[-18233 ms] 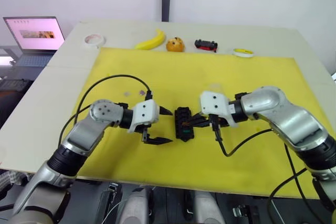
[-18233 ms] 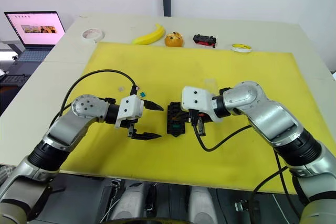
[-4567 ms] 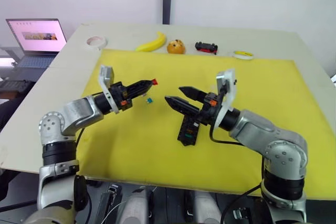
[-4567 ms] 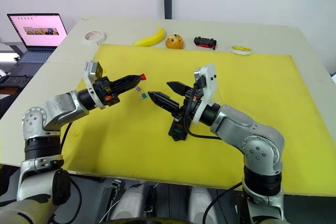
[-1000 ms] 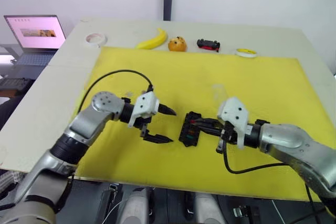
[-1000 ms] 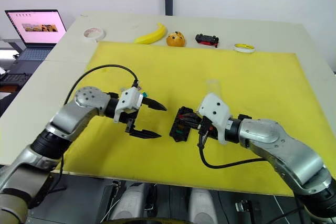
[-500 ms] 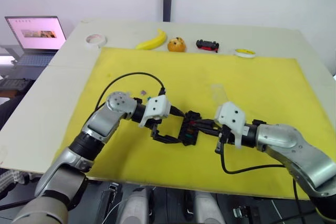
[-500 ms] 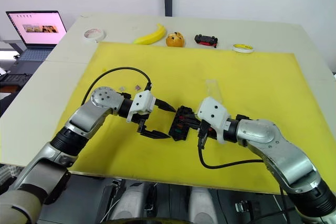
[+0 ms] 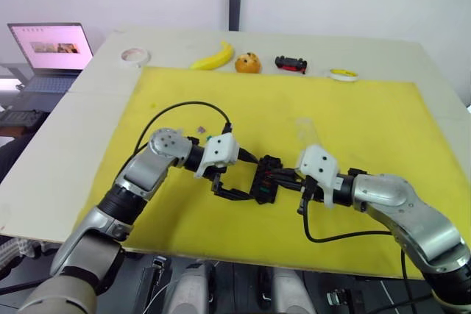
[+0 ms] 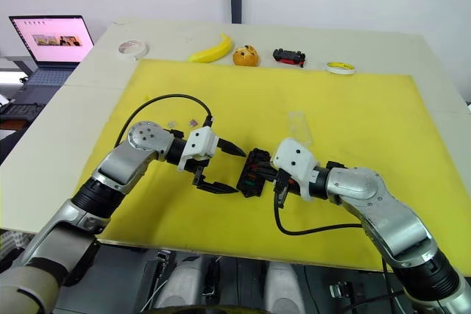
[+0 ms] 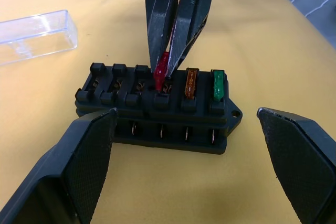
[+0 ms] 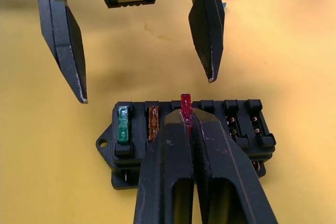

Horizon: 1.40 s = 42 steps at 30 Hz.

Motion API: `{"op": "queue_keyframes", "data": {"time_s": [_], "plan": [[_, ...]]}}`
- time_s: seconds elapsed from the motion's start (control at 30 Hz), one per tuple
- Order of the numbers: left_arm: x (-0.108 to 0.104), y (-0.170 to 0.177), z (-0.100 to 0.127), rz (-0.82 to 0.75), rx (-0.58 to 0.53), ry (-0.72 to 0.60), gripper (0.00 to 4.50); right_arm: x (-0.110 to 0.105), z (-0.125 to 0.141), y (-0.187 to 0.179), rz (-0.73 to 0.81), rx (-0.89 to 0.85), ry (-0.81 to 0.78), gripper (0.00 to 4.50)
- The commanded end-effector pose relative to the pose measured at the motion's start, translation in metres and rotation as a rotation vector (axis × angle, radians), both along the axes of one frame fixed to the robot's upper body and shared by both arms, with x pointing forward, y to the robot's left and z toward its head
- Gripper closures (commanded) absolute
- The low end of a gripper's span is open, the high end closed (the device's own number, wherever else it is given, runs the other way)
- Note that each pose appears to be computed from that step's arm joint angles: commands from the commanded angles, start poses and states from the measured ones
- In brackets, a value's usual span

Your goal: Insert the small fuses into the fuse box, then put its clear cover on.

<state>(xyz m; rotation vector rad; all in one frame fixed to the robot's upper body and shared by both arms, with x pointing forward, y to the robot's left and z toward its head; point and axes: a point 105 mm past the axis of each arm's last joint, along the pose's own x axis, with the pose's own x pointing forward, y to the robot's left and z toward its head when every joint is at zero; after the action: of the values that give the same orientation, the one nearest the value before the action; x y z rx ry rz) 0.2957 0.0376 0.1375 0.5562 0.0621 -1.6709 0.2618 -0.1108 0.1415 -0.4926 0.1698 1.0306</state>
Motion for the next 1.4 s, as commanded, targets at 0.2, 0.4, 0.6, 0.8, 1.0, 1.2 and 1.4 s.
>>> {"op": "queue_keyframes", "data": {"time_s": [0.2,0.4,0.6,0.8,1.0,1.2,1.4], "plan": [[0.0012,-0.0060,0.0148,-0.013,-0.035,-0.066,0.02,-0.0020,0.0076,0.0032,0.027,0.016,-0.031,4.50],[0.0000,-0.0064,0.0156,-0.018,-0.034,-0.068,0.02,0.0005,0.0059,0.0023,0.019,0.011,-0.031,4.50],[-0.0002,-0.0065,0.0161,-0.018,-0.034,-0.072,0.02,0.0022,0.0043,0.0032,0.016,0.012,-0.031,4.50],[-0.0006,-0.0058,0.0161,-0.017,-0.033,-0.075,0.02,0.0037,0.0021,0.0045,0.009,0.026,-0.023,4.50],[-0.0005,-0.0055,0.0167,-0.016,-0.034,-0.078,0.02,0.0024,0.0003,0.0048,0.014,0.021,-0.016,4.50],[0.0000,-0.0057,0.0176,-0.017,-0.034,-0.082,0.02,0.0005,0.0009,0.0047,0.036,0.001,-0.030,4.50],[0.0003,-0.0060,0.0178,-0.017,-0.035,-0.086,0.02,0.0047,-0.0014,0.0025,0.024,-0.022,-0.042,4.50]]}}
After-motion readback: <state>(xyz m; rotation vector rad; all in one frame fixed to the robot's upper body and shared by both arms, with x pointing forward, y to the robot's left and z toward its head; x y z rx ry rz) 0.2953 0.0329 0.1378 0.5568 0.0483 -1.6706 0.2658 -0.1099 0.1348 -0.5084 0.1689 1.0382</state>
